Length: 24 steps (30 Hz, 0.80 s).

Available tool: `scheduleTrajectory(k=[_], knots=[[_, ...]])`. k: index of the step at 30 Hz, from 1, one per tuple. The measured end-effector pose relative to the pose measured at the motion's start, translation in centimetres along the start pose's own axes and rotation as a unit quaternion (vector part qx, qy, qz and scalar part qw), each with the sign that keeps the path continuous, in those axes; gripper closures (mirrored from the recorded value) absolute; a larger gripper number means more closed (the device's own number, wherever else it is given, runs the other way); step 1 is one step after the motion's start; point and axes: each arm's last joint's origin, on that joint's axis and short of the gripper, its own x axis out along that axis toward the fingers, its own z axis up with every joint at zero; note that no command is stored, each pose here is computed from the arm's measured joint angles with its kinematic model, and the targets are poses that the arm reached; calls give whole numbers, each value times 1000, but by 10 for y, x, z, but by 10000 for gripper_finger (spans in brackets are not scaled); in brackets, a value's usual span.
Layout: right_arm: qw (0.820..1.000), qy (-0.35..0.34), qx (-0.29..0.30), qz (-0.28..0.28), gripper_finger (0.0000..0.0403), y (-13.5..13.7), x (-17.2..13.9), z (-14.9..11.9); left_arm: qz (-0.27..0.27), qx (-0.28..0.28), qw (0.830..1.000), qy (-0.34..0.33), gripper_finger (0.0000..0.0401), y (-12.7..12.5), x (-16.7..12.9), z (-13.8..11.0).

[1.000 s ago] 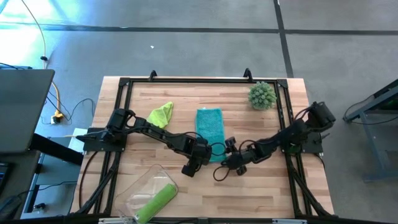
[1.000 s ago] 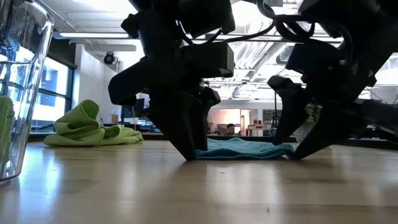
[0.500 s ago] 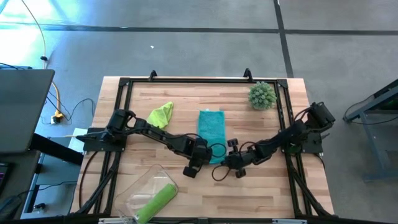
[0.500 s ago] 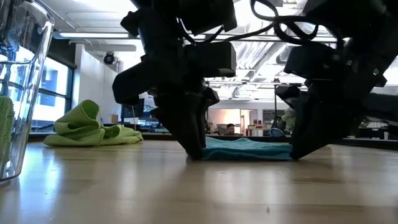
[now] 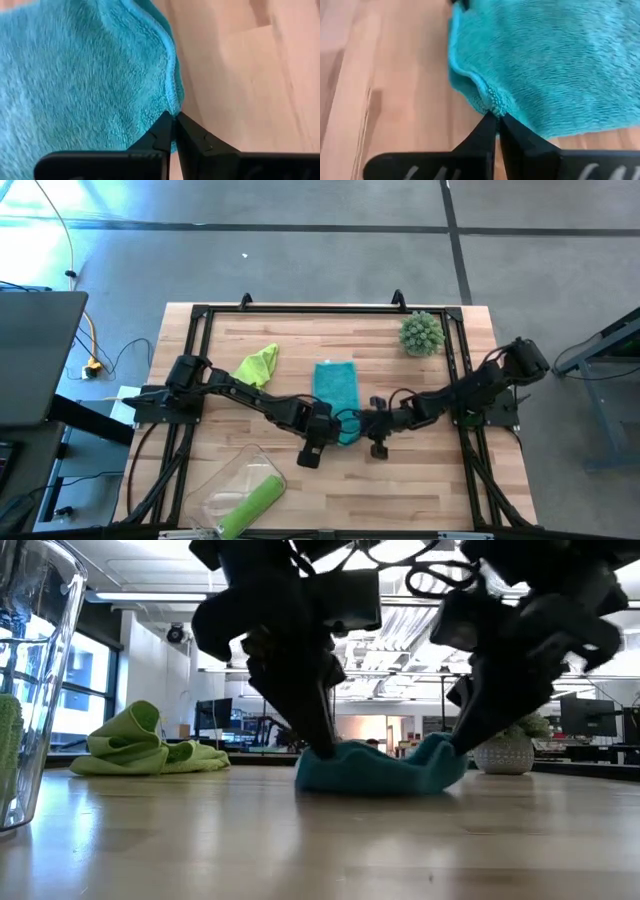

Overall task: Roll microfiber towels into tight, uniform cylinder then place into a basket
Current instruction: Roll the blue microfiber cloth

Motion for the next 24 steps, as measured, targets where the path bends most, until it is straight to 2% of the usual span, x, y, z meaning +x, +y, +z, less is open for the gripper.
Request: scheduleTrajectory(k=[7, 13, 21, 24], knots=[[997, -3, 75, -21, 400, -16, 1, 5, 45, -46, 998, 8, 394, 4, -8, -2], [995, -6, 97, -33, 400, -27, 2, 8, 111, -87, 990, 16, 394, 9, -9, -5], [992, 0, 118, -51, 400, -31, 2, 7, 148, -126, 981, 17, 394, 14, -5, -7], [991, 8, 119, -60, 400, -32, 4, 5, 147, -130, 980, 20, 393, 15, -5, -8]])
